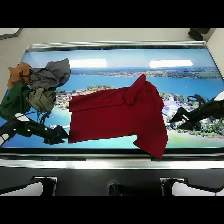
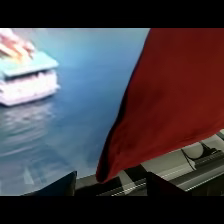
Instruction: Fold the shirts.
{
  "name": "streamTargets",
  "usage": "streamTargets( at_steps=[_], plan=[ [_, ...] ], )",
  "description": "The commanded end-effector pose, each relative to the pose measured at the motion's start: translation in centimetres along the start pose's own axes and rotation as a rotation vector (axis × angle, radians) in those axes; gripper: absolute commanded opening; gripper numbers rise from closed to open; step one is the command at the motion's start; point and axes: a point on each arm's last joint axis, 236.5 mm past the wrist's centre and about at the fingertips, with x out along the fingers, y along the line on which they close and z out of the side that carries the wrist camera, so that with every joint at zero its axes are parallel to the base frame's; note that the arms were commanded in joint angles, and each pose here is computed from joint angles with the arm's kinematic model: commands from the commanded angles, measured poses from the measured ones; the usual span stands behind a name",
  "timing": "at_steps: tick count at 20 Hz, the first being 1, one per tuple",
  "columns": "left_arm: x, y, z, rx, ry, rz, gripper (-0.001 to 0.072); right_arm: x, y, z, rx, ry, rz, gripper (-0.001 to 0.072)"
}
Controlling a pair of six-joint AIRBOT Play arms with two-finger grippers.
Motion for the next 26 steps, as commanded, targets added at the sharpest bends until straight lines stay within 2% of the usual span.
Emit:
streamTargets(
  at_steps=[1, 2, 3, 5, 6, 8, 10, 11, 12, 14, 15, 16, 22, 24, 26],
  plan=[
    [1.6, 0.0, 0.4, -0.007, -0.046, -0.001, 0.0465, 2.4, 0.5, -0.8, -0.070, 0.018, -0.011, 0.0585],
    [1.8, -0.1, 0.8, -0.004, -0.062, 0.010, 0.0422, 3.0, 0.9, -0.4, -0.093, -0.002, -0.023, 0.0630],
    [2.1, -0.2, 1.3, -0.020, -0.081, 0.021, 0.0374, 3.6, 1.2, 0.3, -0.109, -0.028, -0.037, 0.0630],
    [2.3, -0.3, 1.9, -0.018, -0.109, 0.035, 0.0110, 4.7, 2.0, 1.3, -0.133, -0.059, -0.042, 0.0627],
    [2.3, -0.4, 2.0, -0.013, -0.112, 0.036, 0.0027, 5.2, 2.4, 1.7, -0.143, -0.066, -0.045, 0.0626],
    [2.0, -0.6, 2.3, -0.005, -0.120, 0.034, 0.0030, 6.6, 3.2, 2.1, -0.166, -0.070, -0.057, 0.0620],
    [1.6, -1.0, 2.5, 0.017, -0.122, 0.031, 0.0029, 7.5, 3.8, 2.8, -0.178, -0.092, -0.067, 0.0579],
    [1.3, -1.2, 2.7, 0.023, -0.128, 0.029, 0.0029, 7.6, 4.0, 3.1, -0.167, -0.103, -0.064, 0.0533],
    [1.0, -1.5, 3.0, 0.031, -0.137, 0.028, 0.0029, 7.6, 3.9, 3.5, -0.150, -0.121, -0.066, 0.0525],
    [0.5, -1.9, 3.5, 0.044, -0.156, 0.027, 0.0029, 7.5, 3.9, 3.5, -0.143, -0.122, -0.065, 0.0358],
    [0.2, -2.1, 3.8, 0.050, -0.164, 0.026, 0.0029, 7.6, 3.9, 3.4, -0.143, -0.116, -0.065, 0.0164],
    [0.0, -2.3, 4.0, 0.055, -0.170, 0.025, 0.0029, 7.5, 3.9, 3.3, -0.143, -0.113, -0.064, 0.0047],
    [-0.4, -2.8, 4.1, 0.084, -0.163, 0.020, 0.0029, 2.4, 4.8, 5.2, -0.252, -0.227, -0.132, 0.0044],
    [-1.4, -4.0, 4.2, 0.156, -0.180, 0.004, 0.0027, -0.3, 7.4, 5.6, -0.329, -0.276, -0.086, 0.0044],
    [-6.1, -7.7, 6.2, 0.266, -0.341, -0.005, 0.0027, -6.6, 12.0, 7.0, -0.416, -0.465, -0.015, 0.0044]
  ],
)
